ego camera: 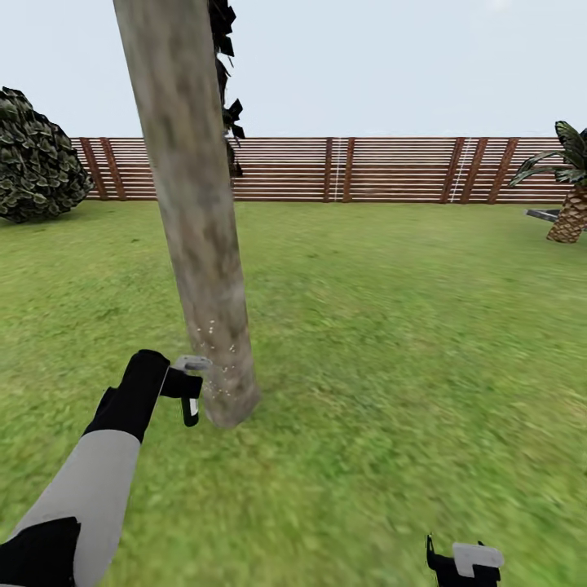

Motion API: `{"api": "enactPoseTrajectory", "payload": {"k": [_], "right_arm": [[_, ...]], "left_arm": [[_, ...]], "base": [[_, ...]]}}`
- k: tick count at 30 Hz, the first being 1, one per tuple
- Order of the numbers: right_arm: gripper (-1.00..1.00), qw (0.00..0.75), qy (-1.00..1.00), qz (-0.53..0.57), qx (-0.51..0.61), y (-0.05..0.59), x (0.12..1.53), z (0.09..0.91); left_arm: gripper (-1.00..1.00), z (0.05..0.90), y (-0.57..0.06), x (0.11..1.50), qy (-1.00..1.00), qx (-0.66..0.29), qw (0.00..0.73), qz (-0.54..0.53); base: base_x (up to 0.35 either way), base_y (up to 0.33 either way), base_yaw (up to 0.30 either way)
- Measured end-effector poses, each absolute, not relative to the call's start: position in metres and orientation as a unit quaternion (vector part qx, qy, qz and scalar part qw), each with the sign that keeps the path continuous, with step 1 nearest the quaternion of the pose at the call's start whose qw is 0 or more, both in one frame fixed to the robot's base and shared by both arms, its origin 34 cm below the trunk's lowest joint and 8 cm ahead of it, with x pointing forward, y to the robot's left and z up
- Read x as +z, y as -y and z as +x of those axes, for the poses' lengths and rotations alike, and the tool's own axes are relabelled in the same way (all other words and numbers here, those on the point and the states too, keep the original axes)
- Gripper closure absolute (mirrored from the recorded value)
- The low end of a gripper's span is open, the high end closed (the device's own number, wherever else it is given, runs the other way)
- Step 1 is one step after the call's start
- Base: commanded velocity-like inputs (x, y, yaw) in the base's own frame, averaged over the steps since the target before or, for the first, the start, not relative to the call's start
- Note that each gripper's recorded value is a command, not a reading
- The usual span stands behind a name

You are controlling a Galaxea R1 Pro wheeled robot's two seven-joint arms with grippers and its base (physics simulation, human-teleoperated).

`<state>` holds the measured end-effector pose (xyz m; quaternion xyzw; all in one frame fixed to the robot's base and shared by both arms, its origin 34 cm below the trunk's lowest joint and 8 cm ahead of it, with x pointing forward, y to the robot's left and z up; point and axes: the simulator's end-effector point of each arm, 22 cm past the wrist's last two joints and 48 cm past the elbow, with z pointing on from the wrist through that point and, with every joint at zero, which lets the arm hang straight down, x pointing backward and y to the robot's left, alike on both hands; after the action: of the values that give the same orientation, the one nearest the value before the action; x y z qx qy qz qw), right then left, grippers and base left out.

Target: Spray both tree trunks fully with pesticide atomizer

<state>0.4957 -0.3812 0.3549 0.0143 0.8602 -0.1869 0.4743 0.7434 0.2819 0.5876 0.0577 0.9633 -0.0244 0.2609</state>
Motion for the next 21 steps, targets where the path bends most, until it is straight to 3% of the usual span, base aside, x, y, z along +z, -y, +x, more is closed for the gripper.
{"api": "enactPoseTrajectory", "payload": {"k": [12, 21], "right_arm": [[-1.00, 0.474, -0.861, 0.014, -0.185, 0.380, 0.354, 0.496], [-1.00, 0.474, -0.861, 0.014, -0.185, 0.380, 0.354, 0.496]], "left_arm": [[1.00, 0.742, -0.283, 0.585, -0.964, -0.023, 0.259, 0.055], [1.00, 0.738, -0.295, 0.579, -0.966, 0.001, 0.255, 0.047]], "base": [[0.074, -0.267, 0.007], [0.066, -0.271, 0.242]]}}
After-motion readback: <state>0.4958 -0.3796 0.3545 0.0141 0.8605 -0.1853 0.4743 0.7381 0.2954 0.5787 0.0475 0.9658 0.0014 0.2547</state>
